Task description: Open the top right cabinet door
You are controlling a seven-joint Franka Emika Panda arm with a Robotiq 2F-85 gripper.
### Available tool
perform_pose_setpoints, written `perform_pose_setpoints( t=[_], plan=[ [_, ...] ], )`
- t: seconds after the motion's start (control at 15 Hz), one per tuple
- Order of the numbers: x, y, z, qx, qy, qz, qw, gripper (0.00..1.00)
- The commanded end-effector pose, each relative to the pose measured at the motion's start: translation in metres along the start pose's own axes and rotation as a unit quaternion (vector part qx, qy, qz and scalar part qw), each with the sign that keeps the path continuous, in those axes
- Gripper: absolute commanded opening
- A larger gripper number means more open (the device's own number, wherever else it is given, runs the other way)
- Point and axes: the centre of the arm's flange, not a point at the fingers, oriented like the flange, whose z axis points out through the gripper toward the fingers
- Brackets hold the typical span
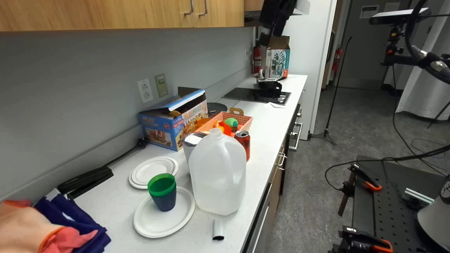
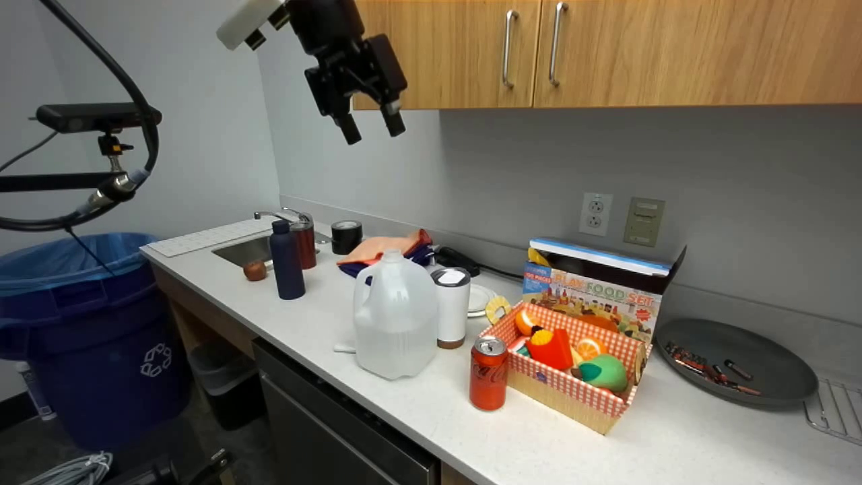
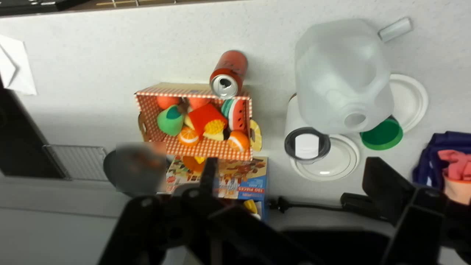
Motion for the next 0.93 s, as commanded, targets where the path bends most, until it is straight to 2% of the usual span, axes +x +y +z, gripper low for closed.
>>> perform_pose_setpoints(
  t=[0.0, 0.2, 0.27, 0.67, 0.87],
  plan=[
    [0.027, 0.017, -0.02, -0.05, 0.046, 0.009, 0.9977, 1.0],
    [0.038, 0.022, -0.027, -0.072, 0.09, 0.008, 0.9933, 1.0],
    [0.025, 0.021, -0.025, -0.054, 0.067, 0.001, 0.9963, 1.0],
    [0.031, 0.021, -0.025, -0.061, 0.08, 0.001, 0.9949, 1.0],
    [0.051, 0.031, -0.017, -0.086, 0.105, 0.013, 0.9906, 1.0]
  ],
)
